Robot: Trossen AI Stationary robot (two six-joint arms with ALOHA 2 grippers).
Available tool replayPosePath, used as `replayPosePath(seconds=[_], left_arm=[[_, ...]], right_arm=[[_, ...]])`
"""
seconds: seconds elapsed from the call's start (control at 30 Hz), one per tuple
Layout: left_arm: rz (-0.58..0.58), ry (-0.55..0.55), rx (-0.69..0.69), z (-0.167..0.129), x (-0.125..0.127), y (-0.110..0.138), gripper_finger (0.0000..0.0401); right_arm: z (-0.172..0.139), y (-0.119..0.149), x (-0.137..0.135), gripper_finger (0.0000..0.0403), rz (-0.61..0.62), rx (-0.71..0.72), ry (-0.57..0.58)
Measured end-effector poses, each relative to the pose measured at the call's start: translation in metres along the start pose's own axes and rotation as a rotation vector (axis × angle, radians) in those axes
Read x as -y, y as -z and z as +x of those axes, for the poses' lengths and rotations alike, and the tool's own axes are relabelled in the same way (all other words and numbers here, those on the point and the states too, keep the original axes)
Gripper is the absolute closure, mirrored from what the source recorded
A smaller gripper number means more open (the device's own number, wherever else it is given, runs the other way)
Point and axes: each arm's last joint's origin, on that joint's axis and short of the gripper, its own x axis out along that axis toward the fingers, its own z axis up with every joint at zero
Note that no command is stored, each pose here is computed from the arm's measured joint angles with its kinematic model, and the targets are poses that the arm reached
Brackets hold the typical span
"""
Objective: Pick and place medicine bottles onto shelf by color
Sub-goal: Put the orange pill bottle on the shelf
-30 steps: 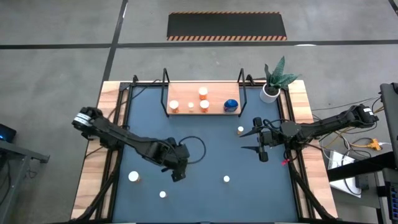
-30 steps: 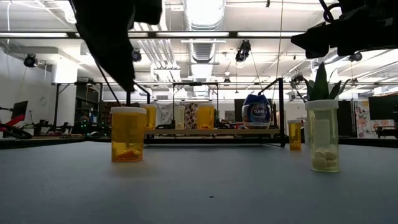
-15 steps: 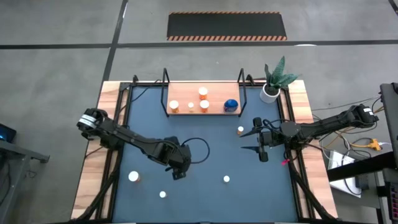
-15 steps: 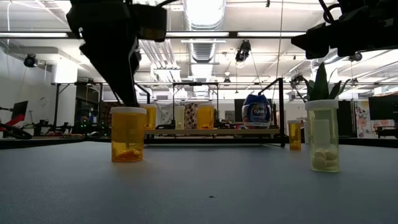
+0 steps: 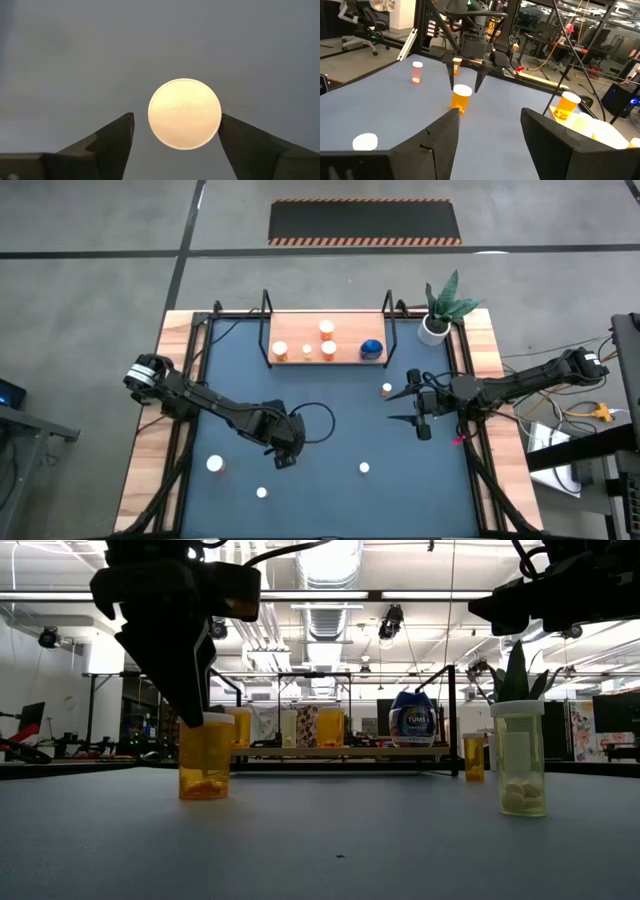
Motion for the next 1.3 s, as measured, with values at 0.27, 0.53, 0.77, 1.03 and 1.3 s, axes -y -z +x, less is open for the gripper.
replayPosePath(seconds=[0.27, 0.53, 0.77, 1.03, 1.3], left_arm=[[-0.001, 0.000, -0.001, 0.000, 0.000, 0.000, 0.0197], [-0.005, 0.006, 0.001, -0.001, 0.000, -0.001, 0.0212], [-0.079, 0.066, 0.033, -0.015, 0.006, -0.015, 0.0214], [-0.102, 0.165, 0.165, -0.058, 0.015, -0.052, 0.0215], [-0.016, 0.126, 0.236, -0.100, -0.009, -0.085, 0.0215]], right_arm=[[0.000, 0.000, 0.000, 0.0200, 0.000, 0.000, 0.000], [0.000, 0.000, 0.000, 0.0200, 0.000, 0.000, 0.000], [0.000, 0.000, 0.000, 0.0200, 0.007, -0.001, 0.000], [0.000, 0.000, 0.000, 0.0200, 0.004, -0.001, 0.000], [0.000, 0.000, 0.000, 0.0200, 0.004, -0.001, 0.000]])
